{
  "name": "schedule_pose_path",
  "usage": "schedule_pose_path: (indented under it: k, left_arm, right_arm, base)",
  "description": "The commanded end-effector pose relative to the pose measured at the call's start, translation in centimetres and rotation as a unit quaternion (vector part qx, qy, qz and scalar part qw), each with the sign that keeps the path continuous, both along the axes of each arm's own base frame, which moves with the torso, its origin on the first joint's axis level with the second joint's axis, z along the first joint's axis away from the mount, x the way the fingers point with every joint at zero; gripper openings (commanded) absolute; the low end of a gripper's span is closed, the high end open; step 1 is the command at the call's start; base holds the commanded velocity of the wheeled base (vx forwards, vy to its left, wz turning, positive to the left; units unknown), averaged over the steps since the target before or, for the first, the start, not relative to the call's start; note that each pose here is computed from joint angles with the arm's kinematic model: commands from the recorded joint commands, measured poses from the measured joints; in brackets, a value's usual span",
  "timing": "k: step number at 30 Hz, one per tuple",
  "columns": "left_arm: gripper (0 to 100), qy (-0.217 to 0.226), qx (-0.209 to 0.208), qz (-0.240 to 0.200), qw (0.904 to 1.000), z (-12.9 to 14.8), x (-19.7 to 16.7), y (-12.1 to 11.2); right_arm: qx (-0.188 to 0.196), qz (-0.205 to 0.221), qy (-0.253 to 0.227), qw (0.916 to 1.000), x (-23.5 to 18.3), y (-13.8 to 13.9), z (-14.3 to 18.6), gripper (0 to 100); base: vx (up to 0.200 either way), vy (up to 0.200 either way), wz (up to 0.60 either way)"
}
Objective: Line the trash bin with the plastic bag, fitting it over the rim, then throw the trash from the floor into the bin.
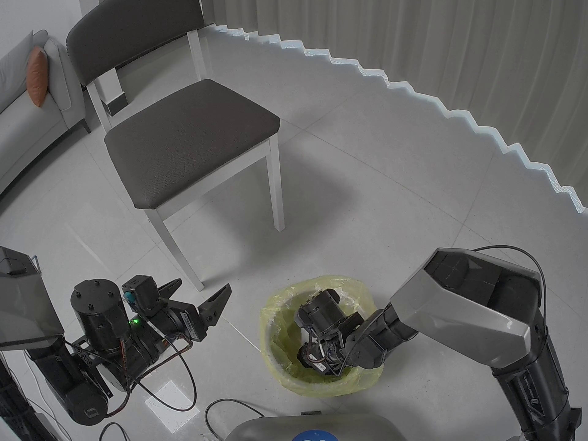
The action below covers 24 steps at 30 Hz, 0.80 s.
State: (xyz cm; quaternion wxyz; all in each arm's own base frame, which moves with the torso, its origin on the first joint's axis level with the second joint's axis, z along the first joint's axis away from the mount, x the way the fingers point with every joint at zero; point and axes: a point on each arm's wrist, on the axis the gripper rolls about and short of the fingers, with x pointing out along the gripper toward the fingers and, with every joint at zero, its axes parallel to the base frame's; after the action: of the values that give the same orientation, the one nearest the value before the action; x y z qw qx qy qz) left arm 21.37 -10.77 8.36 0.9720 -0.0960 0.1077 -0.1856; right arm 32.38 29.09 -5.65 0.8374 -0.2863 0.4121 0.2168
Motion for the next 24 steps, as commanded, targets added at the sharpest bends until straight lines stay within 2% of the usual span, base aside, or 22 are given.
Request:
schedule_pose_path:
  k: [1, 16, 24]
  left_arm:
    - [100, -0.005, -0.003, 0.0, 1.0, 0.12, 0.01, -0.01]
    - [100, -0.004, -0.002, 0.0, 1.0, 0.09, 0.02, -0.01]
    - [100, -0.004, -0.002, 0.0, 1.0, 0.09, 0.02, -0.01]
  right_arm:
    - [0.0, 0.0, -0.002, 1.0, -0.02, 0.07, -0.14, 100]
    - [0.005, -0.003, -0.013, 0.9999, 0.18, 0.13, -0.21, 100]
    - [0.019, -0.01, -0.031, 0.9993, 0.6, -0.04, 0.76, 100]
  base:
    - [0.0, 0.0, 0.0]
    - [0.0, 0.0, 0.0]
    - [0.0, 0.0, 0.0]
